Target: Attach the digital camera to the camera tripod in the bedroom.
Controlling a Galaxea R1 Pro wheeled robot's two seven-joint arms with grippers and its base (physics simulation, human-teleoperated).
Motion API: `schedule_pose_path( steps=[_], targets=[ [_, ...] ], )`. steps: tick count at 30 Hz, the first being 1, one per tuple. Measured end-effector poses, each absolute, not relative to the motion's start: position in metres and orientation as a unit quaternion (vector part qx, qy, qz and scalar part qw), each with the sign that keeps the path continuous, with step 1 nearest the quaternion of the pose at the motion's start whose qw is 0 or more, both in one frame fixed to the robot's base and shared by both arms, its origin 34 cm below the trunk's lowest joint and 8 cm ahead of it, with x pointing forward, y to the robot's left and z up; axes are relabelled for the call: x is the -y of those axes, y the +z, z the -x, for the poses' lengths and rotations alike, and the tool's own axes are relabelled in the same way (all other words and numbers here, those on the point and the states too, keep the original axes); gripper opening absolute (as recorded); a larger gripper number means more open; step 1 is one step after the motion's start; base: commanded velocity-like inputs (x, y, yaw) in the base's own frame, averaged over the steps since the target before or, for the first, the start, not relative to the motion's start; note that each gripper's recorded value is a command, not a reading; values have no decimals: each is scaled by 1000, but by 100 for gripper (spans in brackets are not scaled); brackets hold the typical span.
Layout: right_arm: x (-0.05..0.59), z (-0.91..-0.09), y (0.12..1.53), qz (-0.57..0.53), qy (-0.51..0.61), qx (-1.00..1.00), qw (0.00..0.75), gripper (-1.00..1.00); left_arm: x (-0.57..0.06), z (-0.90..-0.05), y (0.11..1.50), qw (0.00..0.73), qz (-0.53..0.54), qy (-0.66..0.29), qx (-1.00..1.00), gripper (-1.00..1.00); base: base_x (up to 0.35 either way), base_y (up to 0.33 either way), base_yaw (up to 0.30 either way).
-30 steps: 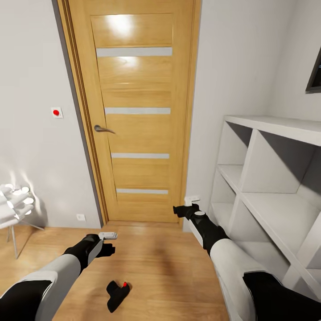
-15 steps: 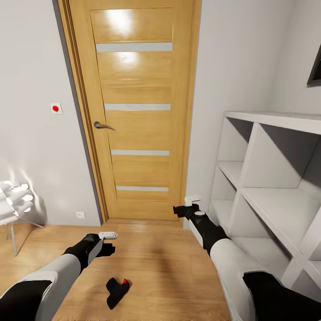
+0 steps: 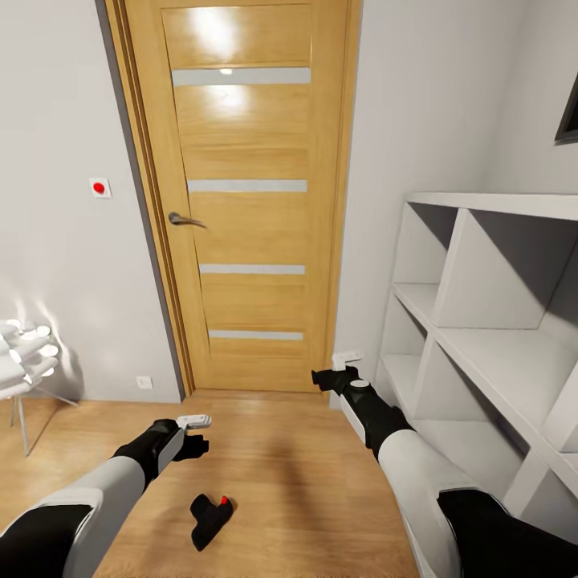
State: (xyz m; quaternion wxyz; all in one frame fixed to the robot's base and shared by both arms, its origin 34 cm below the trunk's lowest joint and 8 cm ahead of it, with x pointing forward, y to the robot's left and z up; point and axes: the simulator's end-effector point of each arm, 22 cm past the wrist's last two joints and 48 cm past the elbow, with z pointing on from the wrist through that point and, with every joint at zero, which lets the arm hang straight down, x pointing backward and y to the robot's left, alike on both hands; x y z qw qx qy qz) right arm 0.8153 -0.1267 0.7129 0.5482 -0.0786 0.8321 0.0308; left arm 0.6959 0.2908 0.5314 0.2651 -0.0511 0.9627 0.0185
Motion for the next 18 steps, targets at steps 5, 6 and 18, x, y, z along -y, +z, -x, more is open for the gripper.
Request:
schedule_pose_path(
  steps=[5,6,18],
  targets=[
    [124,-814,706,81,36,-829,553,100,-288,-719,549,304,58,10,-951,100,0,0,0],
    [123,-814,704,82,37,-828,553,100,-288,-720,549,307,58,10,-950,100,0,0,0],
    [122,-815,708,83,39,-822,562,100,-286,-727,556,318,58,6,-946,100,0,0,0]
  ],
)
